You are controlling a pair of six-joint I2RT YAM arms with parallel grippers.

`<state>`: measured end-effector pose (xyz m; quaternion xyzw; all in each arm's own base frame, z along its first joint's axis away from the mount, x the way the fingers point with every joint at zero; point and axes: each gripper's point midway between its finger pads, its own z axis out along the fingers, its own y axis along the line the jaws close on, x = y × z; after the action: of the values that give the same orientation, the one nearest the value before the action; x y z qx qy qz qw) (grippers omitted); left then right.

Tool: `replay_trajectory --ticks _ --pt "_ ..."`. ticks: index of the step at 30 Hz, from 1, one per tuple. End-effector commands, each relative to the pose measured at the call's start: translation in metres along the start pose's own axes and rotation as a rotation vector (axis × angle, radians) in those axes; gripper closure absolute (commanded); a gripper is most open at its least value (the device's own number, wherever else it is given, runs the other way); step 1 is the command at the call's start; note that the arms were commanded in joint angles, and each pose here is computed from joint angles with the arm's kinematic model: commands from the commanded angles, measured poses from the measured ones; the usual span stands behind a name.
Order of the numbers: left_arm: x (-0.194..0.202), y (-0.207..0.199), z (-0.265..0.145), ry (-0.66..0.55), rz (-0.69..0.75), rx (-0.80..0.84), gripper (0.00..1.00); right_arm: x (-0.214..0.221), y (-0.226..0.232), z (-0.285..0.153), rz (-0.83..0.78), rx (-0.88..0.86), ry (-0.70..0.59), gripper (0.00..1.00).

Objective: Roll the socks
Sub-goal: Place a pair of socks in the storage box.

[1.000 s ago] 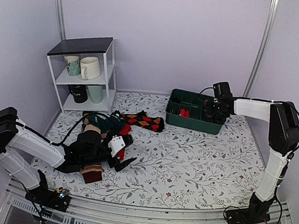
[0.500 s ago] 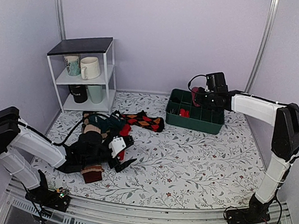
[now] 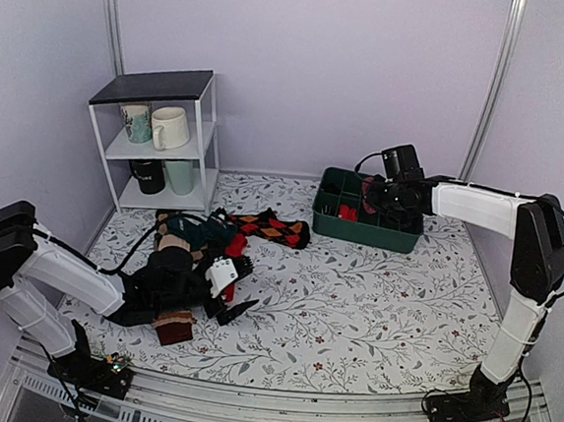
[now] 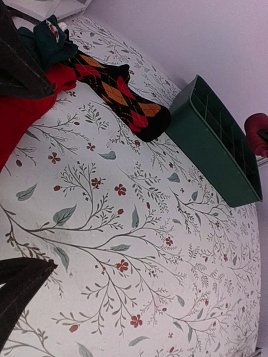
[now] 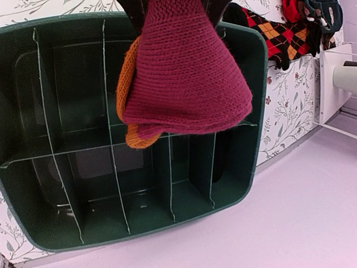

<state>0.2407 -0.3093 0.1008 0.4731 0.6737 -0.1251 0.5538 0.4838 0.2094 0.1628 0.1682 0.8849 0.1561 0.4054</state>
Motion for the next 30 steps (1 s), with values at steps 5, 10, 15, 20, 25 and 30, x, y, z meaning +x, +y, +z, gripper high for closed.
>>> replay_trajectory --ticks 5,10,15,20,25,30 --pt "-0.01 0.007 -0.003 -0.027 -0.006 -0.006 0.01 0.027 -0.014 0.028 0.005 0.064 0.066 1.0" --pt "-0.01 0.008 -0.004 -0.027 -0.004 -0.01 0.0 0.04 -0.023 0.035 -0.002 0.102 0.105 1.0" --pt "-0.011 0.009 -0.005 -0.029 0.001 -0.013 0.01 0.044 -0.032 0.044 0.001 0.126 0.156 1.0" --pt "-0.011 0.009 -0.005 -0.026 0.003 -0.013 0.01 0.045 -0.046 0.05 -0.016 0.168 0.196 1.0" --pt "-0.013 0.008 -0.006 -0.036 0.001 -0.007 0.0 0.041 -0.053 0.06 -0.01 0.195 0.198 1.0" --pt "-0.015 0.01 -0.009 -0.046 -0.001 -0.013 0.01 0.057 -0.065 0.062 -0.007 0.228 0.245 1.0"
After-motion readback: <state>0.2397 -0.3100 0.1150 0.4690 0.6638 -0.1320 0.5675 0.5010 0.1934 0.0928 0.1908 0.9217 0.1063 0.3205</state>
